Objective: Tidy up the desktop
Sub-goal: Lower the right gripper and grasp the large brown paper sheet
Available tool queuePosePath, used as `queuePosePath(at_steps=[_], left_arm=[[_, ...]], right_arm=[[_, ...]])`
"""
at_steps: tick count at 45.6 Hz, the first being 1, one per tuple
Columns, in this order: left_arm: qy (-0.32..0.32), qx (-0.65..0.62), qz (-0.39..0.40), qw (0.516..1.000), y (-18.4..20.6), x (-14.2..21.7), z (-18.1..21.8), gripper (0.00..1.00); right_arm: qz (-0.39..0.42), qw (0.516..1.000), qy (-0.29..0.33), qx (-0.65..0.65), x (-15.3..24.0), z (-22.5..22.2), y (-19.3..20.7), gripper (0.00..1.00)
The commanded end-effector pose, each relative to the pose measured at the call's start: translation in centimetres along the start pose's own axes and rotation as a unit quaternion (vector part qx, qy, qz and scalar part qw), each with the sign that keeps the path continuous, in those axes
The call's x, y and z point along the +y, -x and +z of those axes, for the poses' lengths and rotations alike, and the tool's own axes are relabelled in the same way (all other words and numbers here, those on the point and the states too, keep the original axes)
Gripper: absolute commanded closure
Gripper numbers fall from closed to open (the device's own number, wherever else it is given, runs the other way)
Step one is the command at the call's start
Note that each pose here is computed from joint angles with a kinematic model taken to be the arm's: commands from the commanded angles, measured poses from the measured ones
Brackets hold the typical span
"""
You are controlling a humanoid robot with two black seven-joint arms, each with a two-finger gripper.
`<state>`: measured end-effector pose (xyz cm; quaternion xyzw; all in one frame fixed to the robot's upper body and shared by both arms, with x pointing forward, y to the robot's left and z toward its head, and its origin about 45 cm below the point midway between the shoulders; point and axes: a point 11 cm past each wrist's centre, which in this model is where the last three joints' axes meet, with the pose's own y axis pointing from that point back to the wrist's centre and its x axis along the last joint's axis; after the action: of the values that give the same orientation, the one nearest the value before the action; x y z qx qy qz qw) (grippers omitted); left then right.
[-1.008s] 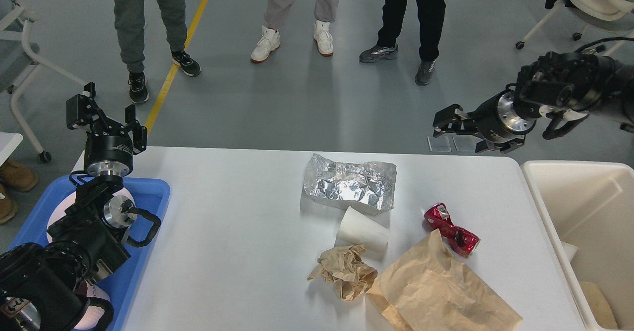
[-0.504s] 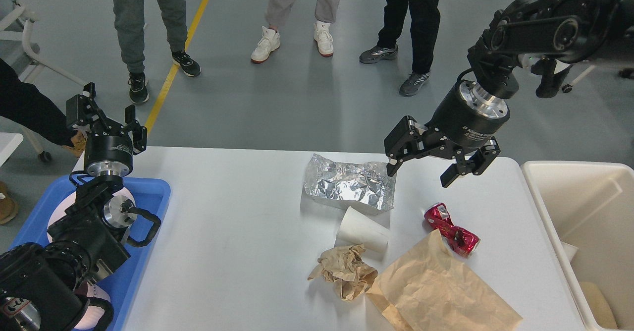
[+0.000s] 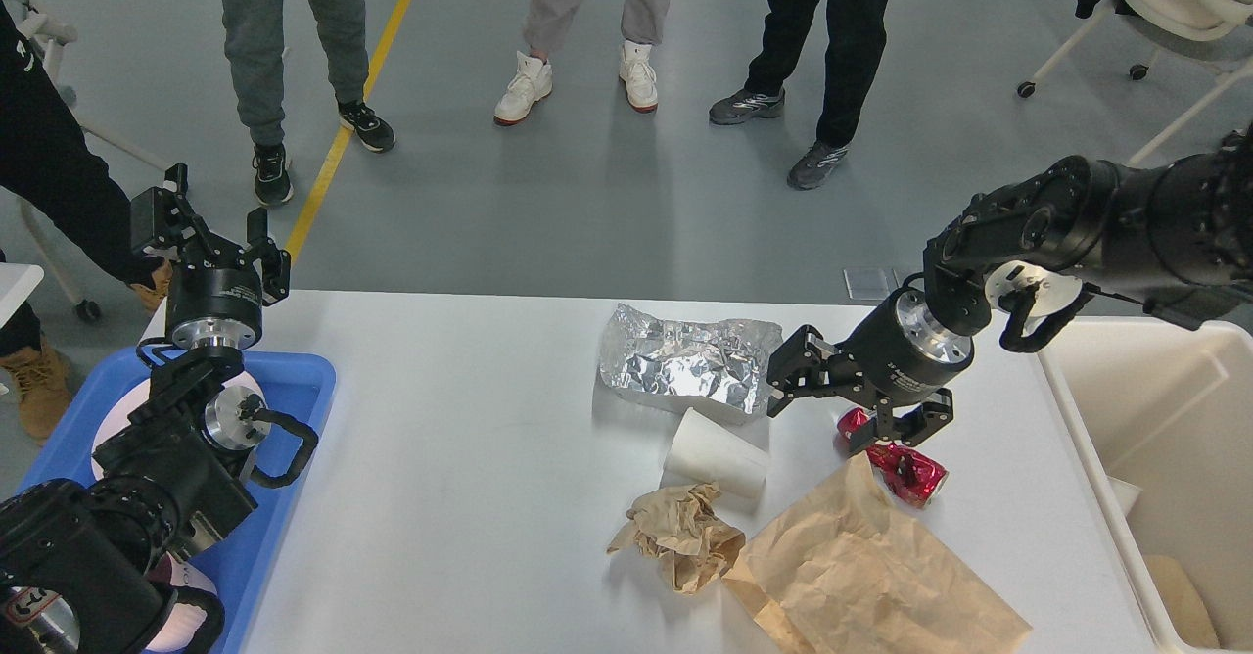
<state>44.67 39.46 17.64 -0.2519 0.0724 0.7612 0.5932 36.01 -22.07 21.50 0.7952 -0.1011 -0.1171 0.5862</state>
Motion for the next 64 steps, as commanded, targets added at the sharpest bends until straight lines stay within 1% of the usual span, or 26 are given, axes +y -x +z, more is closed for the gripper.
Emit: queuePosePath(at_steps=[1, 8, 14, 18, 23, 25, 30, 39, 44, 50, 55, 58, 61, 64], left_arm=[[0.0, 0.0, 0.0, 1.0, 0.0, 0.0, 0.0, 0.04], [0.0, 0.0, 0.0, 1.0, 0.0, 0.0, 0.0, 0.04], [0.0, 0.0, 0.0, 1.0, 0.0, 0.0, 0.0, 0.04], [0.0, 0.0, 0.0, 1.0, 0.0, 0.0, 0.0, 0.04], [0.001, 0.0, 0.0, 1.0, 0.0, 0.0, 0.0, 0.04], [0.0, 0.0, 0.0, 1.0, 0.0, 0.0, 0.0, 0.04], [0.0, 0.0, 0.0, 1.0, 0.0, 0.0, 0.0, 0.04], [0.0, 0.0, 0.0, 1.0, 0.0, 0.0, 0.0, 0.04], [0.0, 0.0, 0.0, 1.0, 0.0, 0.0, 0.0, 0.04], [0.0, 0.0, 0.0, 1.0, 0.0, 0.0, 0.0, 0.04], [0.0, 0.0, 0.0, 1.0, 0.0, 0.0, 0.0, 0.04], [0.0, 0.0, 0.0, 1.0, 0.0, 0.0, 0.0, 0.04], [0.0, 0.0, 0.0, 1.0, 0.0, 0.0, 0.0, 0.04], [0.0, 0.0, 0.0, 1.0, 0.0, 0.0, 0.0, 0.04]], right_arm=[[-0.001, 0.999, 0.008, -0.046, -0.9, 1.8, 0.2, 0.36], [-0.004, 0.998, 0.019, -0.054, -1.5, 2.3, 0.5, 0.36], [-0.016, 0.998, 0.036, -0.046, -2.4, 3.3, 0.9, 0.33], [-0.019, 0.998, 0.05, -0.029, -3.3, 3.8, 1.2, 0.28], [-0.011, 0.998, 0.055, -0.025, -4.4, 4.4, 0.9, 0.19], [-0.012, 0.998, 0.055, -0.023, -4.9, 4.4, 1.0, 0.18], [-0.008, 0.998, 0.051, -0.02, -5.2, 4.2, 0.7, 0.15], [-0.006, 0.999, 0.052, -0.016, -6.5, 4.4, 0.5, 0.14], [-0.01, 0.998, 0.054, -0.013, -8.0, 4.7, 0.8, 0.14], [-0.013, 0.998, 0.057, -0.011, -9.5, 5.2, 1.1, 0.11], [-0.012, 0.998, 0.06, -0.008, -10.7, 5.6, 1.3, 0.11], [-0.005, 0.998, 0.062, -0.009, -11.4, 6.1, 1.4, 0.15], [0.002, 0.997, 0.071, -0.01, -11.8, 6.5, 1.6, 0.24], [-0.001, 0.996, 0.085, -0.011, -12.0, 6.9, 1.8, 0.36]])
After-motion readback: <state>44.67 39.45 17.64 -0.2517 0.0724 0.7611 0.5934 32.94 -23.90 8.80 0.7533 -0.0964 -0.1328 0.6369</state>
